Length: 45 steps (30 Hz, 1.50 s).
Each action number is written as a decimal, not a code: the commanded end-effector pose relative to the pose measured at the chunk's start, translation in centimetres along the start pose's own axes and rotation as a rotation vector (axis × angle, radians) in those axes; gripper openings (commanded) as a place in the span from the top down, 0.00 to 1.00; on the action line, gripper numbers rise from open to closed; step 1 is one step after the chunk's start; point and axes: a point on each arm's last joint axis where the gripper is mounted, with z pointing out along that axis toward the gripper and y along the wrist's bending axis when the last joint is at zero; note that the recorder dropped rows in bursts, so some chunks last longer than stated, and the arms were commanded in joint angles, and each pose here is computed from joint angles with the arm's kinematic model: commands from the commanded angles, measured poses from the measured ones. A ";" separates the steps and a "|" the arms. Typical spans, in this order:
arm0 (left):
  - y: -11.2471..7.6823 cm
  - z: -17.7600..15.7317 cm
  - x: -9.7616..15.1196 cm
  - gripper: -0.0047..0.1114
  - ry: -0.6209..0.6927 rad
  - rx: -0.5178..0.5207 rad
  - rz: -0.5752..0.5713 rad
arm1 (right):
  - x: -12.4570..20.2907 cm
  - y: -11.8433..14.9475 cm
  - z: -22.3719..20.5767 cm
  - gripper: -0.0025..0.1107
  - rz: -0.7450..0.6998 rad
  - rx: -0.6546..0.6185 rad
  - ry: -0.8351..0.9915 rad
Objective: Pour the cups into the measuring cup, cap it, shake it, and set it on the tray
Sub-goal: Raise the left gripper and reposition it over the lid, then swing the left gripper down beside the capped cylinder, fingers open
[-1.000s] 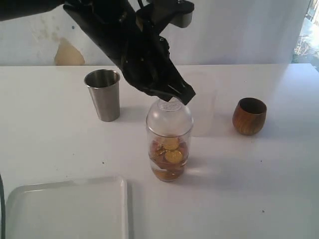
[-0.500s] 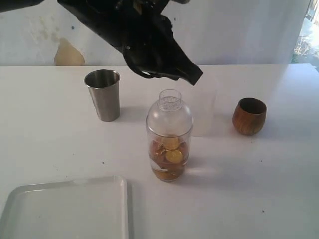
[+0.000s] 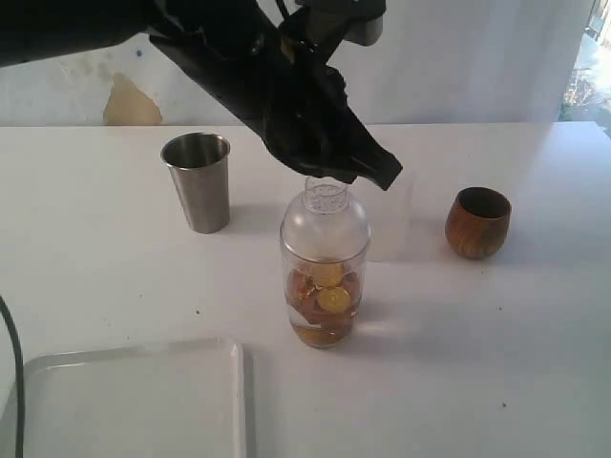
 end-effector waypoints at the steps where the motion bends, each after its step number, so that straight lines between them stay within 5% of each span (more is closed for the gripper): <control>1: -0.3 -0.2 0.0 0.96 0.014 0.016 -0.004 | 0.2 0.0 0.0 0.98 0.003 -0.005 -0.001; 16: -0.3 -0.1 -0.1 0.96 -0.004 0.015 0.011 | 0.2 0.0 0.0 0.98 0.003 -0.005 -0.001; 26: -0.9 -5.1 -1.2 0.96 -0.373 -0.041 0.048 | 0.2 0.0 0.0 0.98 0.003 -0.005 -0.001; 33: -2.2 -7.0 3.5 0.96 -0.734 -0.095 0.059 | 0.2 0.0 0.0 0.98 0.003 -0.005 -0.001; 45: -1.8 -5.6 14.8 0.96 -0.744 -0.127 0.002 | 0.2 0.0 0.0 0.98 0.003 -0.005 -0.001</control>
